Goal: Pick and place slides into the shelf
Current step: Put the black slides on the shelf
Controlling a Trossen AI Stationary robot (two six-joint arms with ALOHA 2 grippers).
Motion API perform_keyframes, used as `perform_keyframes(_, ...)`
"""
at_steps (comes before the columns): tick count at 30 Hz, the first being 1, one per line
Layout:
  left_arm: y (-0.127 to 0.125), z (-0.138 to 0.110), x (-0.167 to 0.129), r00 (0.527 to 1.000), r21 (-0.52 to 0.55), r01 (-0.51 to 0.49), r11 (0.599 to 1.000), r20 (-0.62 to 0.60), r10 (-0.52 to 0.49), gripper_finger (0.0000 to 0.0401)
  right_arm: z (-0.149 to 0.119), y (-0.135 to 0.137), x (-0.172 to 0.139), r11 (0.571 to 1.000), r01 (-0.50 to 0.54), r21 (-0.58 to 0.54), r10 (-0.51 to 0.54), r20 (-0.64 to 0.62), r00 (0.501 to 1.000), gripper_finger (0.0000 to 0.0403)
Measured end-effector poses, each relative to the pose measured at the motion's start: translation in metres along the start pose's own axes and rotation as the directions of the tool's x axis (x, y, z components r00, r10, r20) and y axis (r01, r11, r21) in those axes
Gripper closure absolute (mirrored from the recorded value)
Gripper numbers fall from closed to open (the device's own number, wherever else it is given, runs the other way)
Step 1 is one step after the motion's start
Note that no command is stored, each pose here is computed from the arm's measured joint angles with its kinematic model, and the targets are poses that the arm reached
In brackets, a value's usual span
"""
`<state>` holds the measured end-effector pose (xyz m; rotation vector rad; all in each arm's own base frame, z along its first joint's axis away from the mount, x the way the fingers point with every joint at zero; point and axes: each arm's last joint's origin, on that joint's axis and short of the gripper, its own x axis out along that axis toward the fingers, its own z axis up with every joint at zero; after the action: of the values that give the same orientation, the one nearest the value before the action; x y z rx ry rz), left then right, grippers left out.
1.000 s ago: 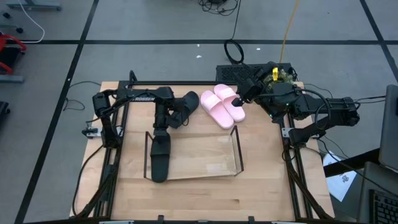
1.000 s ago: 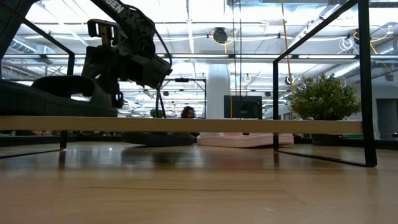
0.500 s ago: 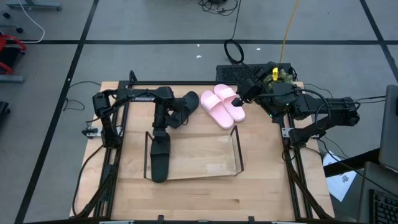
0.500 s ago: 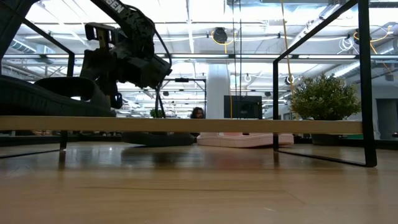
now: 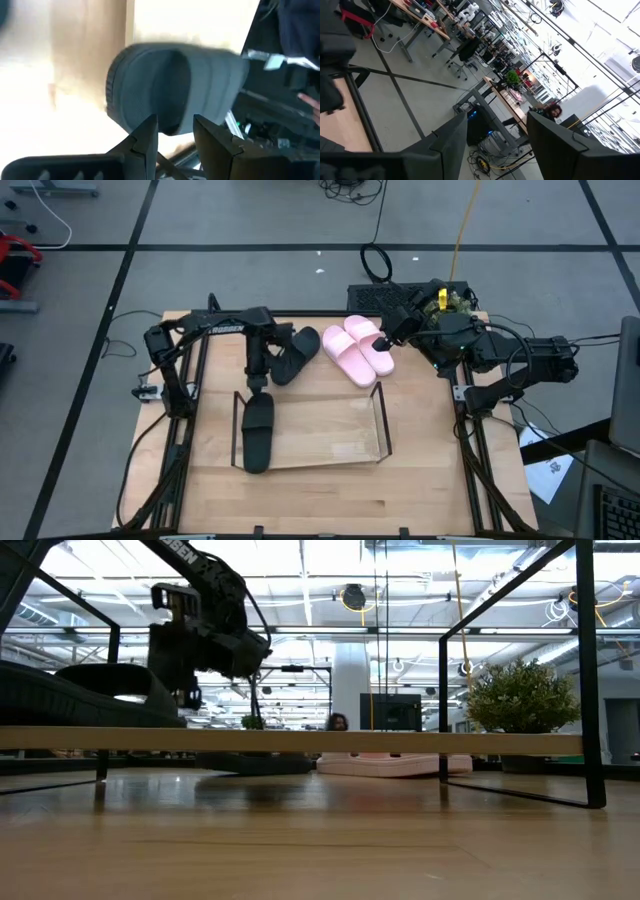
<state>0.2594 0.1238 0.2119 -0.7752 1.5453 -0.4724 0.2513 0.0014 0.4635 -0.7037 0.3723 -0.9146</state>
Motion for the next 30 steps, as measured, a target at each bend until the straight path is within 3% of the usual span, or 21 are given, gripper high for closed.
perform_keyframes(5, -0.008, 0.003, -0.033, 0.991, 0.015, -0.079, 0.997, 0.107, 0.077, 0.0283, 0.0, 0.0, 0.0, 1.0, 0.0, 0.0, 0.0, 0.0, 1.0, 0.0206)
perform_keyframes(8, -0.022, 0.011, -0.056, 0.957, 0.077, -0.242, 0.967, 0.183, 0.224, 0.0283, 0.0, 0.0, 0.0, 1.0, 0.0, 0.007, 0.0, 0.0, 1.0, 0.0206)
perform_keyframes(10, -0.029, 0.02, -0.066, 0.901, 0.109, -0.403, 0.909, 0.22, 0.373, 0.0283, 0.0, 0.0, 0.0, 1.0, -0.001, 0.013, 0.001, 0.001, 1.0, 0.0206)
perform_keyframes(12, -0.036, 0.032, -0.077, 0.808, 0.146, -0.561, 0.815, 0.314, 0.499, 0.0283, 0.0, 0.0, 0.0, 1.0, -0.002, 0.012, 0.002, 0.001, 1.0, 0.0206)
perform_keyframes(14, -0.04, 0.042, -0.083, 0.729, 0.16, -0.652, 0.741, 0.401, 0.554, 0.0283, 0.0, 0.0, 0.0, 1.0, -0.001, 0.013, 0.001, 0.001, 1.0, 0.0206)
perform_keyframes(16, -0.041, 0.049, -0.087, 0.688, 0.157, -0.685, 0.712, 0.462, 0.559, 0.0283, 0.0, 0.0, 0.0, 1.0, -0.001, 0.013, 0.001, 0.001, 1.0, 0.0206)
perform_keyframes(19, -0.036, 0.056, -0.087, 0.673, 0.14, -0.69, 0.71, 0.483, 0.56, 0.0283, 0.0, 0.0, 0.0, 1.0, -0.001, 0.013, 0.001, 0.0, 1.0, 0.0206)
perform_keyframes(30, -0.016, 0.077, -0.057, 0.751, 0.109, -0.628, 0.77, 0.343, 0.564, 0.0283, 0.0, 0.0, 0.0, 1.0, 0.0, 0.01, 0.0, 0.0, 1.0, 0.0206)
